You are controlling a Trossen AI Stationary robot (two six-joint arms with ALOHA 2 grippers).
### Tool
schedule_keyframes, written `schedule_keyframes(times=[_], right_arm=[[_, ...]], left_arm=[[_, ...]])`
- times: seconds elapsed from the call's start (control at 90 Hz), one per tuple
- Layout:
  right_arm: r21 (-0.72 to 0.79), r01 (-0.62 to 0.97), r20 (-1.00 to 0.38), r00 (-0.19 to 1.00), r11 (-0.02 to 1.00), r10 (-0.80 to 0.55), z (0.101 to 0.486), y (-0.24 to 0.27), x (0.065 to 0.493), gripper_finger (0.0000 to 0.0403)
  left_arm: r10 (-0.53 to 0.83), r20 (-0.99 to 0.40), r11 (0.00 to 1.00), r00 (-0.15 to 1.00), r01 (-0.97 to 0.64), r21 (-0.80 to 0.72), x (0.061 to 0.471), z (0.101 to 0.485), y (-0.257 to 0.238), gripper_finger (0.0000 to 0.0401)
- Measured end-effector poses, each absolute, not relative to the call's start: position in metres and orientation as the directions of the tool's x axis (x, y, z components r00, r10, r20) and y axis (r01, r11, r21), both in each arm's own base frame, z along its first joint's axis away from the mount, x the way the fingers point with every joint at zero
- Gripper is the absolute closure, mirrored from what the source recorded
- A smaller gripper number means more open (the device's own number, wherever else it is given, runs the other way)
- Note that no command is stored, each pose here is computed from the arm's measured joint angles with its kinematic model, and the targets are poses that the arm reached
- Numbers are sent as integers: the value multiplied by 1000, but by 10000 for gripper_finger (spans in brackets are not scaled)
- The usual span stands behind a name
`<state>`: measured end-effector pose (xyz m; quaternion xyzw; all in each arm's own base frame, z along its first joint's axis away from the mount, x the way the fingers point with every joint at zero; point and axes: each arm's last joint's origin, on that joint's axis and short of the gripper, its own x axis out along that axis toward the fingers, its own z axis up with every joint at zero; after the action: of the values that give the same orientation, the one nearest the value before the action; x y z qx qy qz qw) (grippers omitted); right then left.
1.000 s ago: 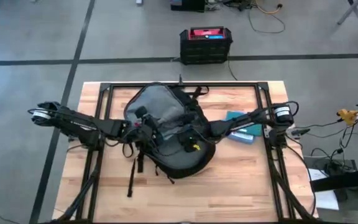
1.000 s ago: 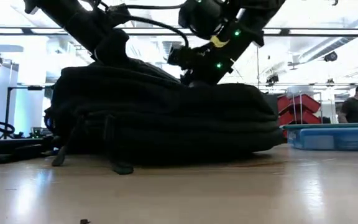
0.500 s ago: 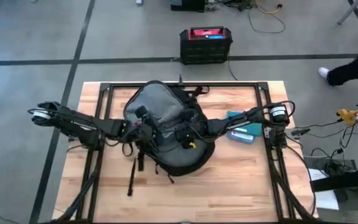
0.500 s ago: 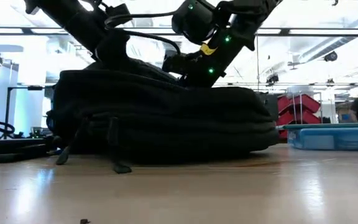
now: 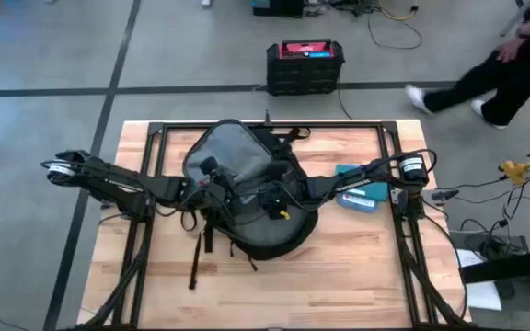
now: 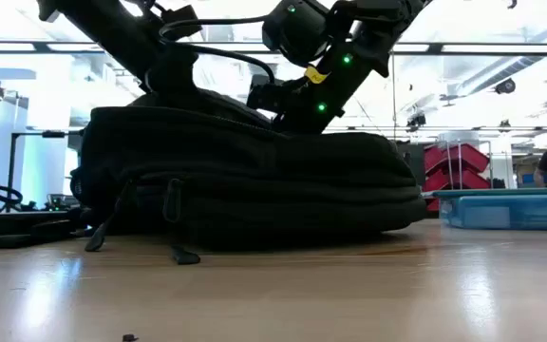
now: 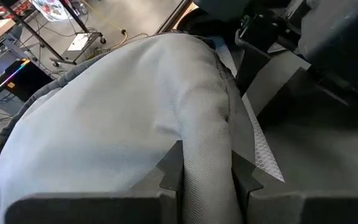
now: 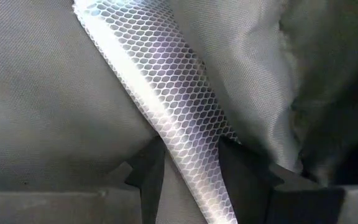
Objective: Unpack backpack
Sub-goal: Remove the white mesh zipper pouch from the backpack
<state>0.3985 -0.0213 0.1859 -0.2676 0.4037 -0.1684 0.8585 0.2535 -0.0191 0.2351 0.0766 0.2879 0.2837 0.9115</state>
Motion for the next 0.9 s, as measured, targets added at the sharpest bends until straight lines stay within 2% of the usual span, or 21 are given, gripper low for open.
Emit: schedule_keyframes(times=[0.078, 0.156, 0.533, 0.9], right_arm=[[-577, 119, -594, 618, 808, -515, 189, -24, 400, 368], [-582, 126, -589, 616, 804, -523, 190, -24, 400, 400], [-571, 107, -603, 618, 814, -504, 189, -19, 400, 401], [-543, -14, -623, 677, 840, -392, 192, 25, 398, 402]], left_arm=[[560, -479, 828, 676, -476, 297, 254, 235, -19, 356], [560, -478, 828, 677, -477, 295, 254, 235, -19, 356], [557, -480, 830, 677, -477, 290, 254, 235, -19, 356], [552, -483, 833, 680, -483, 271, 255, 235, -18, 356]])
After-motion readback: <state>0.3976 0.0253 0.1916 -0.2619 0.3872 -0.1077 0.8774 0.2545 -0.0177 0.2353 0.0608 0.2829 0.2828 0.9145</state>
